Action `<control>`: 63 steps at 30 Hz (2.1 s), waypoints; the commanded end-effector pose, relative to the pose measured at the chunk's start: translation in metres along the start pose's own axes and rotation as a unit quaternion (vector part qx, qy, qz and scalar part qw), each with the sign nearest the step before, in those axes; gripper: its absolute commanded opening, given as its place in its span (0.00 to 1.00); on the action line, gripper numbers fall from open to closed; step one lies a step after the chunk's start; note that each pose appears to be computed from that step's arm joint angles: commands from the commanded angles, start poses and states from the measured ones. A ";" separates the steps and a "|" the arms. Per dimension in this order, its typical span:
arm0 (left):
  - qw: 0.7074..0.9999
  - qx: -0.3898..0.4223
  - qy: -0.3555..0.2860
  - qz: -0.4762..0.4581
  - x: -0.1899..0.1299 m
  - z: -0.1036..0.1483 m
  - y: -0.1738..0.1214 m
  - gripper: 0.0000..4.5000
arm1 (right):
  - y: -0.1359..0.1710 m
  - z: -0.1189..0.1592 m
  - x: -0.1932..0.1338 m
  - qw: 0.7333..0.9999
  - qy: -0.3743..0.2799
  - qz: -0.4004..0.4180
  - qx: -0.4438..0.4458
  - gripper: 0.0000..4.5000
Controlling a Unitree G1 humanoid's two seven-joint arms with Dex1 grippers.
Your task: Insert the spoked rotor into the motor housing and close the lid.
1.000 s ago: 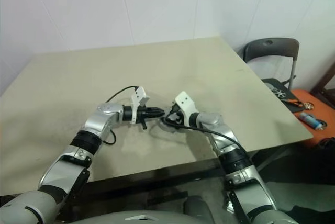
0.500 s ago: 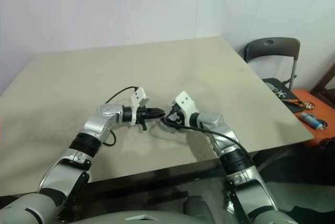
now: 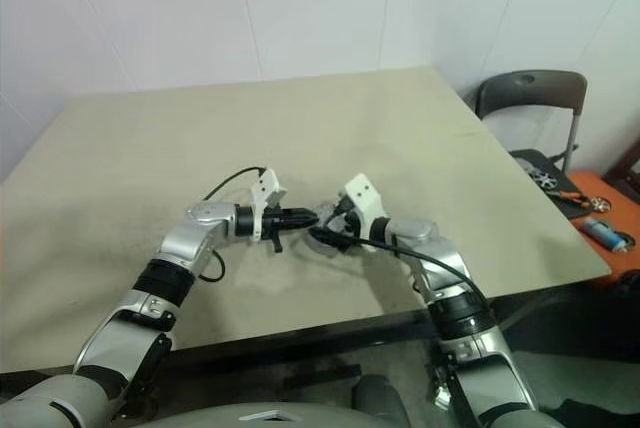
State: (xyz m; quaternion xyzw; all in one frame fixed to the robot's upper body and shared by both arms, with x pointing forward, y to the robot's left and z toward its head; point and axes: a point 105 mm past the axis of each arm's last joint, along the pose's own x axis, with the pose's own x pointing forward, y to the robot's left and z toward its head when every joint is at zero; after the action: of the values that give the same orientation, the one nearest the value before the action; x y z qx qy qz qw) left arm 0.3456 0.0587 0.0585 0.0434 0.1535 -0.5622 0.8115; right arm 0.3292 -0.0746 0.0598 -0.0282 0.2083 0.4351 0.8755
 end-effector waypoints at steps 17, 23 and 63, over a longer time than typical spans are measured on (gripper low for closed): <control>0.999 -0.019 0.031 -0.001 0.004 -0.027 -0.002 0.11 | -0.038 0.033 -0.049 0.991 -0.044 0.008 0.128 0.99; 0.999 -0.019 0.033 0.003 0.004 -0.031 -0.001 0.11 | -0.025 0.010 -0.068 0.955 0.007 0.073 0.289 0.99; 0.999 -0.028 0.019 0.028 -0.008 -0.023 0.004 0.11 | 0.005 -0.015 0.018 0.898 0.015 0.046 0.438 0.99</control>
State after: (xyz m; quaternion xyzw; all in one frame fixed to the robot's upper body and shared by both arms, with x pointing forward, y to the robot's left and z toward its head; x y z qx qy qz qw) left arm 0.3543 0.0834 0.0542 0.0351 0.1500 -0.5148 0.8433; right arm 0.3275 -0.0718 0.0466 0.3684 0.3882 0.3475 0.7699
